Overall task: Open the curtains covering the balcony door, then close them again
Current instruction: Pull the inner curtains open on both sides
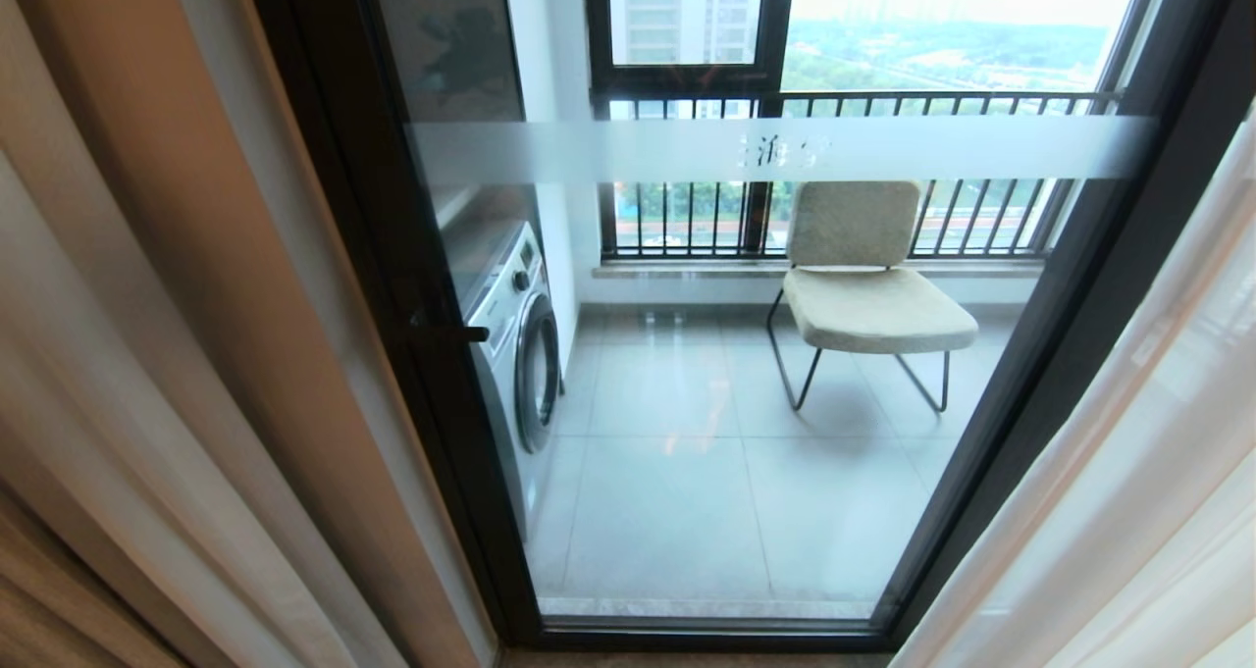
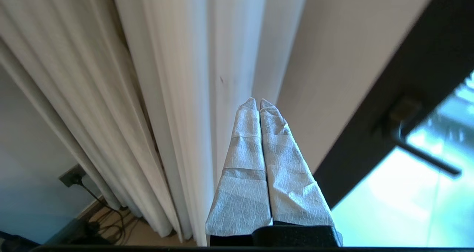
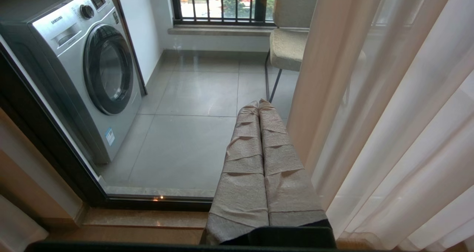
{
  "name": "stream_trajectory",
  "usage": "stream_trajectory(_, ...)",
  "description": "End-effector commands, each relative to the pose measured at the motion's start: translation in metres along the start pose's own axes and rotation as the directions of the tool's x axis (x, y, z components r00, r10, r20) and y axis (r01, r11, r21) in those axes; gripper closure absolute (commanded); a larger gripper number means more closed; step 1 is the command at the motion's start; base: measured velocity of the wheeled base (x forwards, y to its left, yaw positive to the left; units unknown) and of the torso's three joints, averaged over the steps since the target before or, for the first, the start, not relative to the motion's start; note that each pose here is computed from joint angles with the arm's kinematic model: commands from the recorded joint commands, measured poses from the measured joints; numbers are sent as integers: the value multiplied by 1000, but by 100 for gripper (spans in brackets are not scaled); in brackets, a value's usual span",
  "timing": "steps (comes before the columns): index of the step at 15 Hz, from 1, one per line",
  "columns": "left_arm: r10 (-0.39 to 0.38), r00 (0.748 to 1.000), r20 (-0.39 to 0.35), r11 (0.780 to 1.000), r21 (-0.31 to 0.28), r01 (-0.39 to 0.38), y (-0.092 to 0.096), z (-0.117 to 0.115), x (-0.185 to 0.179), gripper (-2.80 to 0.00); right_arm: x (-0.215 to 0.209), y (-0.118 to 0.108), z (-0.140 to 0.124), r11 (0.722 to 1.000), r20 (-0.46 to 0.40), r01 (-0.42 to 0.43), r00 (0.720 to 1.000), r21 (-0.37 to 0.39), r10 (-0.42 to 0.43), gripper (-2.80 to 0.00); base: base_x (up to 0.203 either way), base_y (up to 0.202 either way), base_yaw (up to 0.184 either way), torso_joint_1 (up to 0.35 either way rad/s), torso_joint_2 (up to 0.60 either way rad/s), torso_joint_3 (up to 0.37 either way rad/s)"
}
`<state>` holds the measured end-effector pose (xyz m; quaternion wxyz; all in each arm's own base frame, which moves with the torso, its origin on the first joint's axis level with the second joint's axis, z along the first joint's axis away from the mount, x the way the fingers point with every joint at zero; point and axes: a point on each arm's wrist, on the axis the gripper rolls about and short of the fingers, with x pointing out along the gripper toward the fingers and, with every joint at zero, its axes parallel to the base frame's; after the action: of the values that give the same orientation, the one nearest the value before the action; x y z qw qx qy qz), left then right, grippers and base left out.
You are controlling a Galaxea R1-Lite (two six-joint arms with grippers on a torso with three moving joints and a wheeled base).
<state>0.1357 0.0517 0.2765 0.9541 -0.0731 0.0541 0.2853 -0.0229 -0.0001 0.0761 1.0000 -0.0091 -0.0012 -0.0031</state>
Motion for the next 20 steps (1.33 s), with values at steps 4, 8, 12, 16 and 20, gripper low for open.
stream_trajectory(4, -102, 993, -65, 976, 186, 113, -2, -38, -25, 0, 0, 0, 0, 1000, 1, 0, 1000, -1, 0, 0, 0, 0, 0, 0, 0, 0)
stream_trajectory(8, -254, 965, -67, 937, 230, 263, -1, -62, -55, 0, 0, 0, 0, 1000, 1, 0, 1000, 0, 0, 0, 0, 0, 0, 0, 0, 0)
stream_trajectory(12, -366, 930, -28, 899, 247, 361, 24, -103, -93, 0, 0, 0, 0, 1000, 1, 0, 1000, 0, 0, 0, 0, 0, 0, 0, 0, 0)
stream_trajectory(16, -487, 873, 35, 841, 287, 458, 49, -150, -121, 0, 0, 0, 0, 1000, 1, 0, 1000, 0, 0, 0, 0, 0, 0, 0, 0, 0)
stream_trajectory(20, -469, 883, -23, 837, 307, 453, 57, -193, -121, 0, 0, 0, 0, 1000, 2, 0, 1000, 0, 0, 0, 0, 0, 0, 0, 0, 0)
